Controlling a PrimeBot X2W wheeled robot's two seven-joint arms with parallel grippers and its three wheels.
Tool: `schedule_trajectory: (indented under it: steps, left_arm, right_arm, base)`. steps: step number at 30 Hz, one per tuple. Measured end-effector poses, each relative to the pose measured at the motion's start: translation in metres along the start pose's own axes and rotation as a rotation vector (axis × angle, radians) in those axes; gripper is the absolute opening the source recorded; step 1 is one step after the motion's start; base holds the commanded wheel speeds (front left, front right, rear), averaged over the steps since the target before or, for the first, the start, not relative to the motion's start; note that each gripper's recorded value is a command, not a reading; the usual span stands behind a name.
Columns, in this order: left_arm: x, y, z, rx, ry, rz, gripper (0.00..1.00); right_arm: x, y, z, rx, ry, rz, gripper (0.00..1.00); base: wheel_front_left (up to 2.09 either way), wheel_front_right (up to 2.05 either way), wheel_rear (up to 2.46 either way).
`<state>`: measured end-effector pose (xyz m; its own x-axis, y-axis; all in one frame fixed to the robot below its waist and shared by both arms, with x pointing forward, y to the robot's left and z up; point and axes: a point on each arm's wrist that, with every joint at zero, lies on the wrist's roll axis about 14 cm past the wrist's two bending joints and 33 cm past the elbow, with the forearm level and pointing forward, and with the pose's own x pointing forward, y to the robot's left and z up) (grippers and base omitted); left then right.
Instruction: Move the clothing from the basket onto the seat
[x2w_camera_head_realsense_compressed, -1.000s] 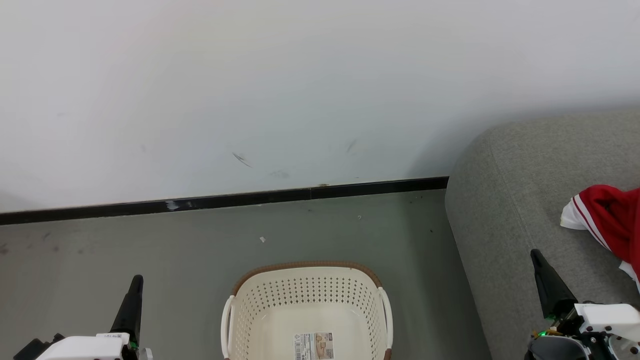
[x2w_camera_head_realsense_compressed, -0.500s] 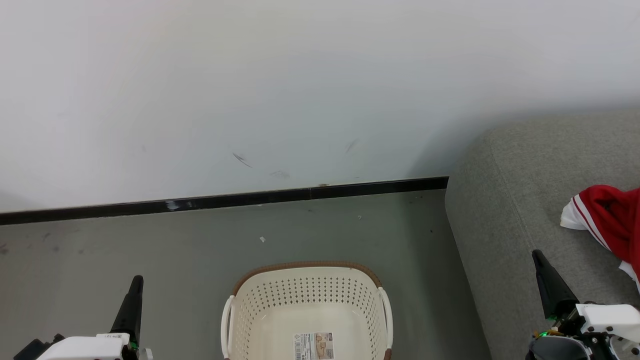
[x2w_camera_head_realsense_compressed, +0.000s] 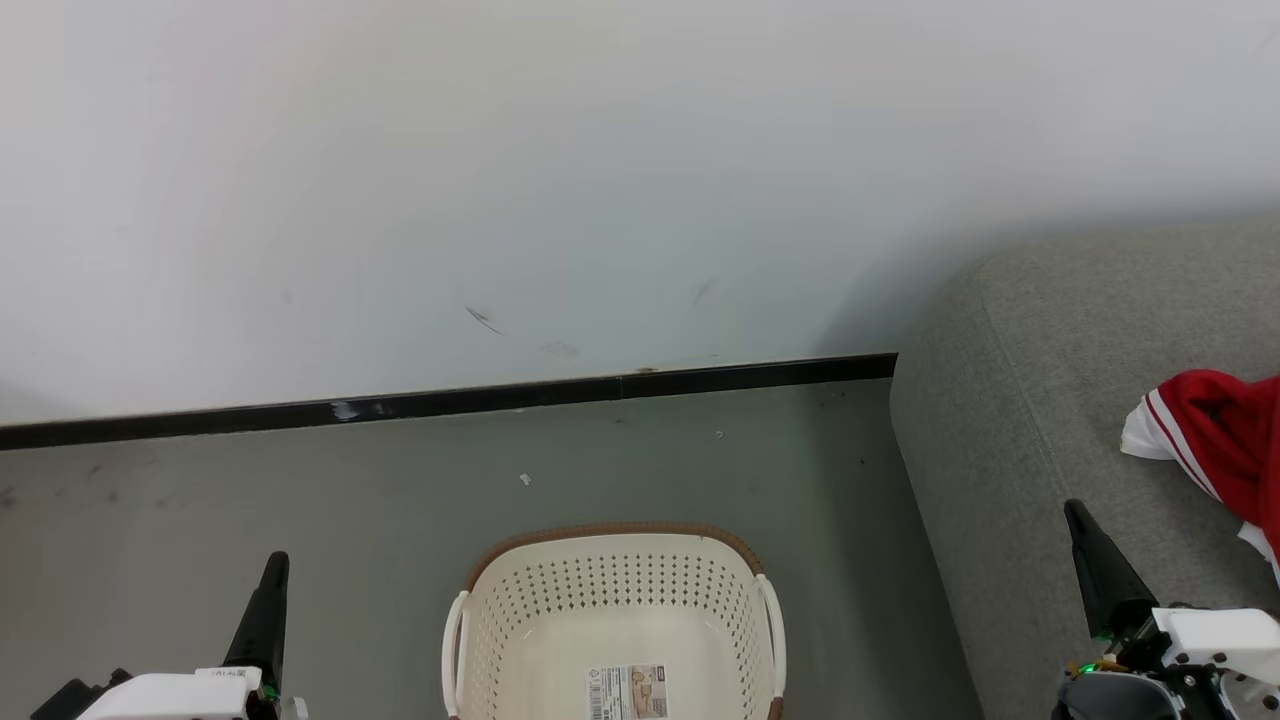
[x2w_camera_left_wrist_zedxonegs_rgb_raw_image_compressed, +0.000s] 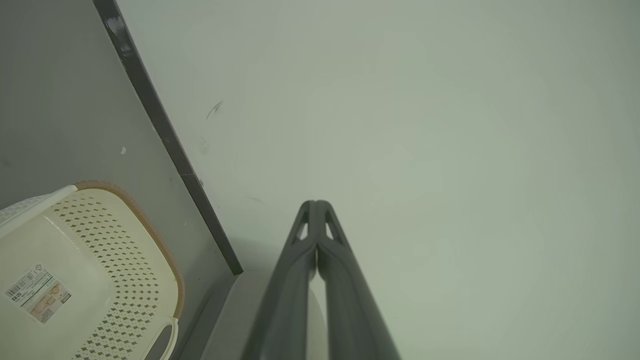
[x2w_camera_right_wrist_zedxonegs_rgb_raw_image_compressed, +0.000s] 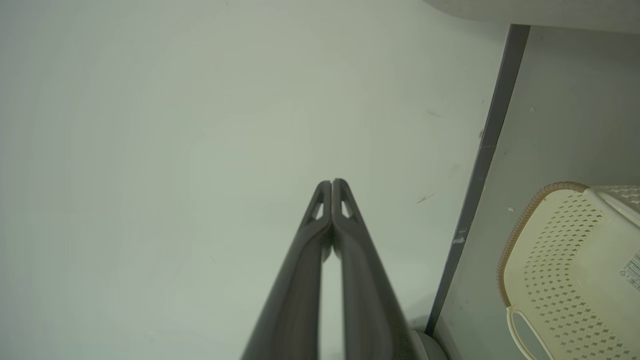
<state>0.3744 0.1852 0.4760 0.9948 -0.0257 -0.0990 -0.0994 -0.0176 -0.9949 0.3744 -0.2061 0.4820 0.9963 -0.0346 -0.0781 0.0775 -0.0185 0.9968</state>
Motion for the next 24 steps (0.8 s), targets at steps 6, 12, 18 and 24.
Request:
schedule_trajectory:
  steps: [6, 12, 18, 24]
  left_arm:
    - [0.0, 0.0002, 0.0001, 0.0, 0.0, 0.001, 0.0]
    - [-0.0001, 0.0004, 0.0003, 0.0, -0.001, 0.001, 0.0]
    - [-0.0001, 0.0005, 0.0003, 0.0, -0.001, 0.001, 0.0]
    - [-0.0001, 0.0005, 0.0003, 0.0, -0.001, 0.002, 0.0]
  right_arm:
    - [0.0, -0.0001, 0.0002, 0.0, -0.001, 0.0, 0.0]
    - [0.0, -0.0001, -0.0001, 0.001, 0.001, 0.0, 0.0]
    - [0.0, -0.0001, 0.0001, 0.001, 0.001, 0.0, 0.0]
    - [0.0, -0.0002, -0.0001, 0.002, 0.001, 0.0, 0.0]
  base:
    - [0.0, 0.0, 0.0]
    - [0.0, 0.0, 0.0]
    - [0.0, 0.0, 0.0]
    - [0.0, 0.0, 0.0]
